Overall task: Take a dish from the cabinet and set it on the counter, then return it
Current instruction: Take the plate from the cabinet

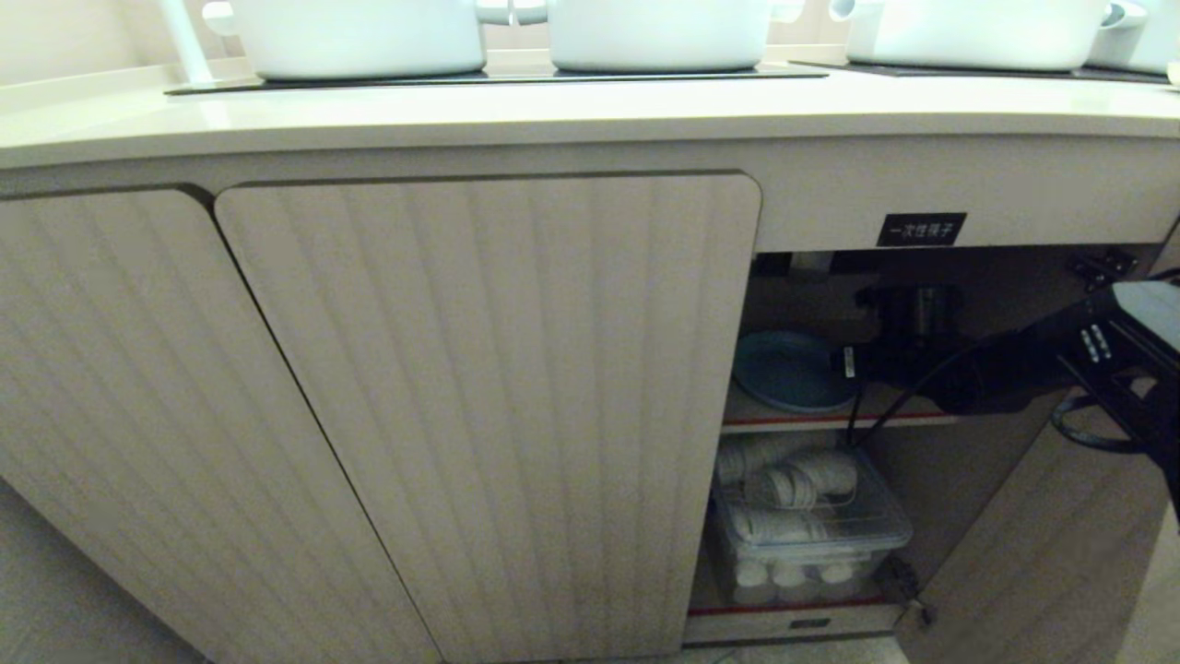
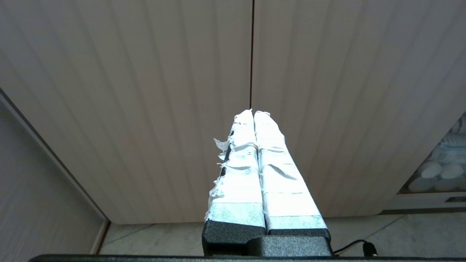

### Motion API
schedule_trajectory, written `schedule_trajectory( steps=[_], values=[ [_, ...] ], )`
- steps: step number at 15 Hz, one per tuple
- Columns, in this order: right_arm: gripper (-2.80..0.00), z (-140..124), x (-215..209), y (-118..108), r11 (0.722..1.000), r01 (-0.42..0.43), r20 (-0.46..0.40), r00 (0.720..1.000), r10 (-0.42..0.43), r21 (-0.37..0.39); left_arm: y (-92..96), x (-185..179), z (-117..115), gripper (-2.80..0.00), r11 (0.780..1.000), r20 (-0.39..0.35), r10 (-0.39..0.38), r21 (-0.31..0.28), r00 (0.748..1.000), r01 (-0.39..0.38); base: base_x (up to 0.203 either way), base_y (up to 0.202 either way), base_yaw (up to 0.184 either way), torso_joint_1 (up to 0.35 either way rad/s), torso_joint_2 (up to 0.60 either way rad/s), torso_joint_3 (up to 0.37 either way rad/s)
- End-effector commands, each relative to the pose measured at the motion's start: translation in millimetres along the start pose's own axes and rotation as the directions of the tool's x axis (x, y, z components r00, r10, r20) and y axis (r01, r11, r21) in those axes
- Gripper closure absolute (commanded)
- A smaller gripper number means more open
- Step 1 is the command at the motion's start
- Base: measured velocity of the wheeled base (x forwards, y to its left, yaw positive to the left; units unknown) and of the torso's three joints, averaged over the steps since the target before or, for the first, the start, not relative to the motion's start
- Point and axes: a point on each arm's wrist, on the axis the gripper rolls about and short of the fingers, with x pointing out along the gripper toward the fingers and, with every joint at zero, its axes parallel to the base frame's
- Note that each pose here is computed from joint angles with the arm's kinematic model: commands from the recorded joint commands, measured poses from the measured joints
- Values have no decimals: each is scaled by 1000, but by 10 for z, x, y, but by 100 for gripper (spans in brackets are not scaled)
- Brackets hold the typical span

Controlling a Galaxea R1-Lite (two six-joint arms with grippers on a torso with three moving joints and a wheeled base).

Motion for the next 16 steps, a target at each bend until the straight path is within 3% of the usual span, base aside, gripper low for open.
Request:
schedule_trajectory(
  steps=[1, 16],
  values=[
    [-280, -5, 5, 3, 1000, 0, -4, 1000, 0, -2, 0, 0, 0, 0, 1000, 0, 0, 0, 1000, 0, 0, 0, 0, 0, 0, 0],
    [-280, 45, 7, -19, 1000, -7, -81, 997, 6, -15, 0, 0, 0, 0, 1000, 0, 0, 0, 1000, 0, 0, 0, 0, 0, 0, 0]
  ],
)
